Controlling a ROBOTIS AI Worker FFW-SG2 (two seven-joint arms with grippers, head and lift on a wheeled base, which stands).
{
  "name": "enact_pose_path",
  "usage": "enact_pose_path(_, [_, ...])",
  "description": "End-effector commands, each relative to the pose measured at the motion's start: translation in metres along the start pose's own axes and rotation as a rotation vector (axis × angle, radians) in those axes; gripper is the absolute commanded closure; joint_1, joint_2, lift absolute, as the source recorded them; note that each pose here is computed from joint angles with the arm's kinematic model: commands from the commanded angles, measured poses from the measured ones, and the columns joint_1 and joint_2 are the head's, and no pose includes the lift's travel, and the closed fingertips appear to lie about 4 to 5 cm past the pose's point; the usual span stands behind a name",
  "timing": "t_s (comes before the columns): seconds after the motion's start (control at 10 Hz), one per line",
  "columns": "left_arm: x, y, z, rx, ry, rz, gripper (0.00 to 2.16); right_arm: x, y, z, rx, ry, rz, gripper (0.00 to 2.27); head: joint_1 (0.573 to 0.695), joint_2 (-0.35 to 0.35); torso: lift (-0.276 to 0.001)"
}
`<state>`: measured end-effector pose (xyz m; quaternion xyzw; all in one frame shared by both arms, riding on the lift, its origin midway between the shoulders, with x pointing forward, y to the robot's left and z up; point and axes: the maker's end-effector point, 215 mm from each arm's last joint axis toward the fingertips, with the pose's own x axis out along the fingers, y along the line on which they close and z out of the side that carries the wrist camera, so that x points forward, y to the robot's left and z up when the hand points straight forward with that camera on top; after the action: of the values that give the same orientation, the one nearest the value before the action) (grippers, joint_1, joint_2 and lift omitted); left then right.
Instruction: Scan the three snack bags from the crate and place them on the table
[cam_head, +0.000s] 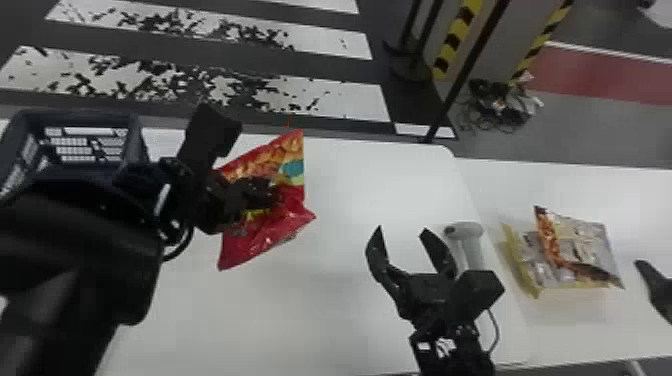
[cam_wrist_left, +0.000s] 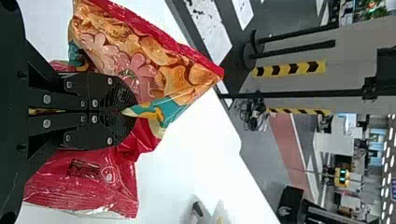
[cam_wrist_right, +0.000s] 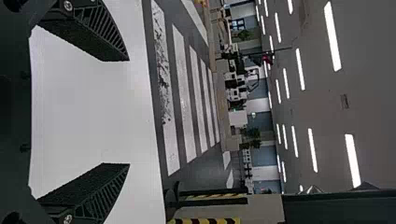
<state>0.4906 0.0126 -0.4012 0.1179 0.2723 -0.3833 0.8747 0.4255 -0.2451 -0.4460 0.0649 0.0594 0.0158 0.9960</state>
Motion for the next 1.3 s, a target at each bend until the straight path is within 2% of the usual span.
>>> enact_pose_path(0.0, [0.030,-0.031,-0.013,0.025,0.011,-0.050,2.14,0.000,-0.003,0.001,0.003,-0.002,-0.006,0.08,0.695,-0.269,-0.062])
enact_pose_path(0.1, [0.043,-0.045,-0.017,0.024,0.012,-0.071,2.14,0.000,-0.004,0.001,0.002,-0.001,-0.008,0.08,0.695,-0.299,-0.062])
enact_pose_path(0.2, [0.054,-0.056,-0.019,0.044,0.006,-0.077,1.99,0.000,-0.006,0.001,0.003,-0.002,-0.011,0.08,0.695,-0.328,-0.062])
enact_pose_path(0.3, [0.062,-0.063,-0.024,0.044,0.002,-0.081,1.24,0.000,-0.006,0.002,0.003,-0.002,-0.012,0.08,0.695,-0.337,-0.062])
enact_pose_path(0.4, [0.067,-0.069,-0.030,0.050,0.003,-0.086,0.02,0.000,-0.008,0.002,0.003,-0.003,-0.016,0.08,0.695,-0.350,-0.062])
enact_pose_path(0.5, [0.069,-0.069,-0.036,0.046,0.011,-0.078,0.00,0.000,-0.008,0.002,0.003,-0.003,-0.016,0.08,0.695,-0.350,-0.062])
enact_pose_path(0.8, [0.066,-0.066,-0.034,0.036,-0.004,-0.058,0.03,-0.001,-0.008,0.001,0.007,-0.002,-0.017,0.08,0.695,-0.350,-0.062])
enact_pose_path(0.9, [0.061,-0.060,-0.025,0.045,-0.050,-0.027,0.04,-0.002,-0.008,0.000,0.009,0.001,-0.018,0.08,0.695,-0.350,-0.062])
enact_pose_path(1.1, [0.034,-0.032,0.005,0.040,-0.200,0.082,0.04,-0.003,-0.009,0.000,0.010,0.001,-0.019,0.08,0.695,-0.350,-0.062])
enact_pose_path(1.2, [0.019,-0.011,0.005,0.022,-0.236,0.148,0.04,-0.002,-0.007,0.004,0.010,-0.006,-0.015,0.07,0.695,-0.350,-0.062])
